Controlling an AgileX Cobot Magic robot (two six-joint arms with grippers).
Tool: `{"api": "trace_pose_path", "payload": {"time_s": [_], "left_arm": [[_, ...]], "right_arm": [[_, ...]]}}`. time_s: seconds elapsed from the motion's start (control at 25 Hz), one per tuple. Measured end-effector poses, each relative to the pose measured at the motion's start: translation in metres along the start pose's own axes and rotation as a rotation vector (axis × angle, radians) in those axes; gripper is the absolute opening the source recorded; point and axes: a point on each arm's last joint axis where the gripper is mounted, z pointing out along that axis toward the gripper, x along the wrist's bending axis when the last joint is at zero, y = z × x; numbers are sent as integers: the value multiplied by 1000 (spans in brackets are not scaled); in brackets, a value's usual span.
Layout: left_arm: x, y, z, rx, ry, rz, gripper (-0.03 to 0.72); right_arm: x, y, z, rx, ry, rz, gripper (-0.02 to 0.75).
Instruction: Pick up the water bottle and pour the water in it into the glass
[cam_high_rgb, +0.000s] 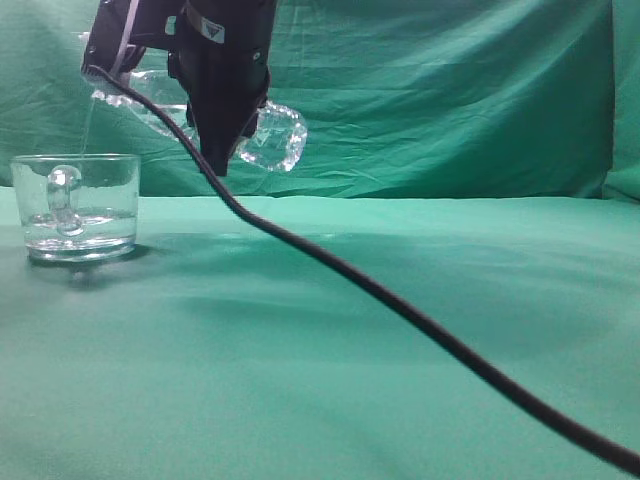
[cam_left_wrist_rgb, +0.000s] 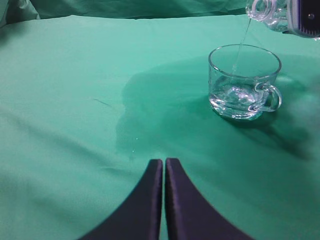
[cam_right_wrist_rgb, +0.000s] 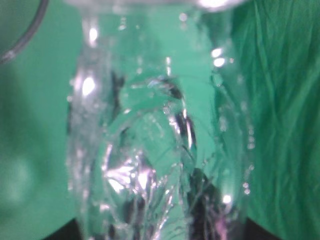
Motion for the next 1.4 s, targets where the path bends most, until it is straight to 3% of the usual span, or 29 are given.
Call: {"api": "trace_pose_path", "payload": {"time_s": [0.16, 0.36, 0.52, 0.72, 1.2, 1.4], "left_arm": [[0, 0, 0, 0, 0, 0, 0], [0, 0, 0, 0, 0, 0, 0], [0, 0, 0, 0, 0, 0, 0], [0, 0, 0, 0, 0, 0, 0], [0, 0, 0, 0, 0, 0, 0], [0, 0, 0, 0, 0, 0, 0]], "right_arm": [[-3, 0, -10, 41, 15, 303, 254], [-51, 7, -58, -38, -4, 716, 254], [-91, -4, -96, -163, -21, 876, 254], [-112, -56, -121, -286, 9, 1005, 254], [-78, -204, -130, -380, 148, 1136, 254], [-54, -256, -128, -469, 120, 1103, 254]]}}
